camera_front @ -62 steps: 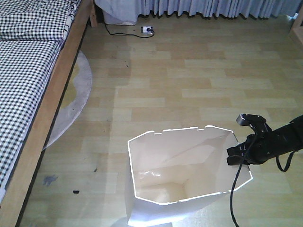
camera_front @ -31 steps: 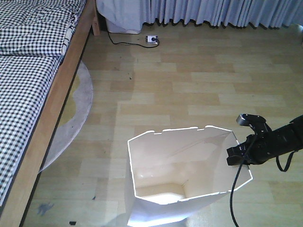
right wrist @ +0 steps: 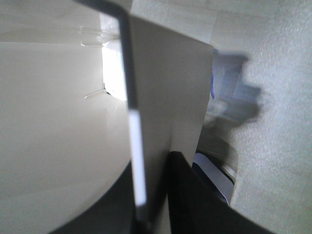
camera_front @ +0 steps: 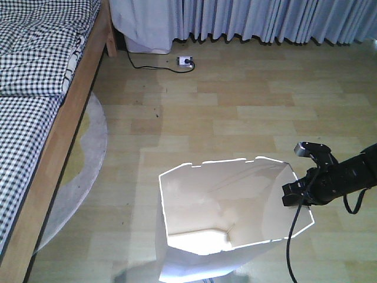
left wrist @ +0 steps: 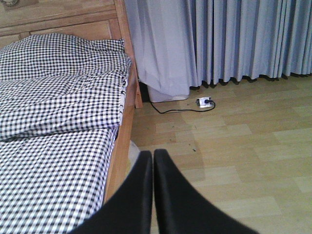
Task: Move trash bin to bedside with robot
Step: 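Drag the bin with the right gripper across the floor toward the bed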
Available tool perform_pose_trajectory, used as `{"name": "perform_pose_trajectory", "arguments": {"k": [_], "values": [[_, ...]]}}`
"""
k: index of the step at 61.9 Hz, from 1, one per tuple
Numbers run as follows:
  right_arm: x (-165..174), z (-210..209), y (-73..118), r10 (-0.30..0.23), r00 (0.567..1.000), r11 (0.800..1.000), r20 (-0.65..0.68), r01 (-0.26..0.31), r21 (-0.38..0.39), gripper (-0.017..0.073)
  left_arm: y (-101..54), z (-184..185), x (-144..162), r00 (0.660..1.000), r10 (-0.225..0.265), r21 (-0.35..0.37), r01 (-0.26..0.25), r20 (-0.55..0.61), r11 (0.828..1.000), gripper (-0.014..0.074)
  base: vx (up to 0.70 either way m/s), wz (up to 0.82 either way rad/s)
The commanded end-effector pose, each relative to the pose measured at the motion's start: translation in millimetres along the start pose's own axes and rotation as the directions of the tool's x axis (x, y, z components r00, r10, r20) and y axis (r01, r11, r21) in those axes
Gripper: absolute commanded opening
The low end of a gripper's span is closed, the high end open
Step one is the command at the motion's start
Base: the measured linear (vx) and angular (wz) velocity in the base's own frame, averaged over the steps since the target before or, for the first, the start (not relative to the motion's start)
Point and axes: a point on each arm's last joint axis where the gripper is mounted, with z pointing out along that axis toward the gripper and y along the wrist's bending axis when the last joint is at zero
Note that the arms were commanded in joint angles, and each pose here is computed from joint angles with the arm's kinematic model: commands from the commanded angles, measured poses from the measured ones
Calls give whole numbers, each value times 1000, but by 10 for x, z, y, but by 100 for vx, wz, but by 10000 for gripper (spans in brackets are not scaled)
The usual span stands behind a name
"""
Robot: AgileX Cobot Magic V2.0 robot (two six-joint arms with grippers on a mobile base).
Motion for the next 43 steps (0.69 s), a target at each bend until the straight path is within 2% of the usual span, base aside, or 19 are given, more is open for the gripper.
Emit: {"name": "perform_pose_trajectory", "arguments": {"k": [1,43], "values": [[-130,-208,225,32,997,986,67,-21,-163,-6,-16,16,20,998,-11,13,10,56,1000,-6,34,-4],[-130,-208,225,32,997,986,67,-21,-163,-6,-16,16,20,998,-11,13,10,56,1000,-6,32,0]]}}
